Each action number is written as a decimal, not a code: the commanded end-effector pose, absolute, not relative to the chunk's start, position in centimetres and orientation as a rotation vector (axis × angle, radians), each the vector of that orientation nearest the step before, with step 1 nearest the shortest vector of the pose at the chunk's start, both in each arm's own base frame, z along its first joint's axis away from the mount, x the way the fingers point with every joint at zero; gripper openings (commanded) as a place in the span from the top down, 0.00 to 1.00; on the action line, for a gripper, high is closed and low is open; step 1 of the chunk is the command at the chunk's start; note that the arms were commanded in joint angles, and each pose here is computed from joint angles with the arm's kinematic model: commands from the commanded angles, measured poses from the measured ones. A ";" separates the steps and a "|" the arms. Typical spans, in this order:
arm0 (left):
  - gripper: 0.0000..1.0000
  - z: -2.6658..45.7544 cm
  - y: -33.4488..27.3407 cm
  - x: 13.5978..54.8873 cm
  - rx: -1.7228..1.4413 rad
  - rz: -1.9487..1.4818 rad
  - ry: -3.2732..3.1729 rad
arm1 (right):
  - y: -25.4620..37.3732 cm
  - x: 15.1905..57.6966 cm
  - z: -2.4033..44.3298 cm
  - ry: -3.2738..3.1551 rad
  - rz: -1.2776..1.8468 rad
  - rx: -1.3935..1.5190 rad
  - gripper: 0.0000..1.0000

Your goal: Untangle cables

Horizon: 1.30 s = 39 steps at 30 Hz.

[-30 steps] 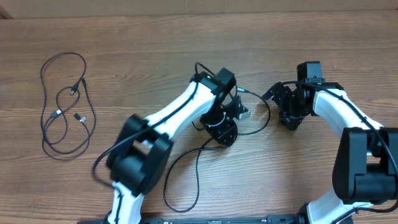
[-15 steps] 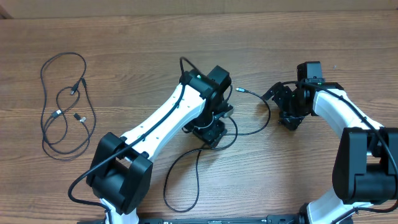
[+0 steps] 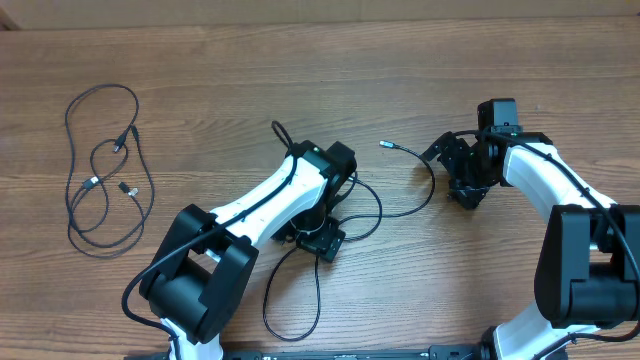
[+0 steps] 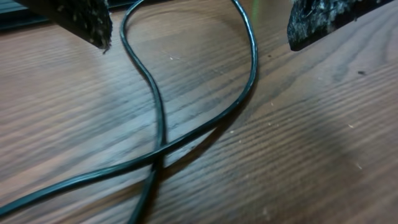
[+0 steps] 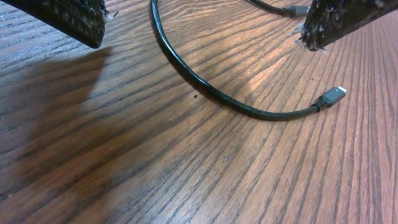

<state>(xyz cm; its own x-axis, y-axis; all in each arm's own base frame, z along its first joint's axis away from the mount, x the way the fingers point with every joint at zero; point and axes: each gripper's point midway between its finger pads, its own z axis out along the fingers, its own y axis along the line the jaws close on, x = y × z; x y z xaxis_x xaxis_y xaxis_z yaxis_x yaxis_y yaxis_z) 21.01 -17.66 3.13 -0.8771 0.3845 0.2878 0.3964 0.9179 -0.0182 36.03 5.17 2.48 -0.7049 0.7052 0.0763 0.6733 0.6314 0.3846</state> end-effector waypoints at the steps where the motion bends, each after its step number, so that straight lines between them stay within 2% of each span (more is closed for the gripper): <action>1: 0.12 1.5 -16.5 20.7 -0.480 -0.098 -2.798 | 5.3 35.8 2.3 2.772 0.605 1.170 0.00; 4: 0.17 0.3 -16.7 20.6 -0.482 -0.065 -2.818 | 5.3 35.8 2.3 2.772 0.605 1.170 0.00; 12: 0.20 -1.5 -18.5 21.6 -0.533 0.068 -2.887 | 5.3 35.8 2.3 2.772 0.605 1.170 0.00; 20: 0.22 -1.8 -20.3 24.0 -0.741 0.162 -2.957 | 5.3 35.8 2.3 2.772 0.605 1.170 0.00; 24: 0.27 -1.8 -20.4 23.9 -0.826 0.166 -2.939 | 5.3 35.8 2.3 2.772 0.605 1.170 0.00; 28: 0.29 -2.5 -21.2 23.1 -1.039 0.171 -2.892 | 5.3 35.8 2.3 2.772 0.605 1.170 0.00; 30: 0.33 -2.7 -21.5 22.6 -1.102 0.161 -2.868 | 5.3 35.8 2.3 2.772 0.605 1.170 0.00; 32: 0.44 -2.8 -21.7 22.1 -1.167 0.160 -2.838 | 5.3 35.8 2.3 2.772 0.605 1.170 0.00; 37: 0.53 -2.8 -22.5 21.3 -1.290 0.157 -2.785 | 5.3 35.8 2.3 2.772 0.605 1.170 0.00; 39: 0.61 -2.9 -22.7 21.1 -1.312 0.152 -2.775 | 5.3 35.8 2.3 2.772 0.605 1.170 0.00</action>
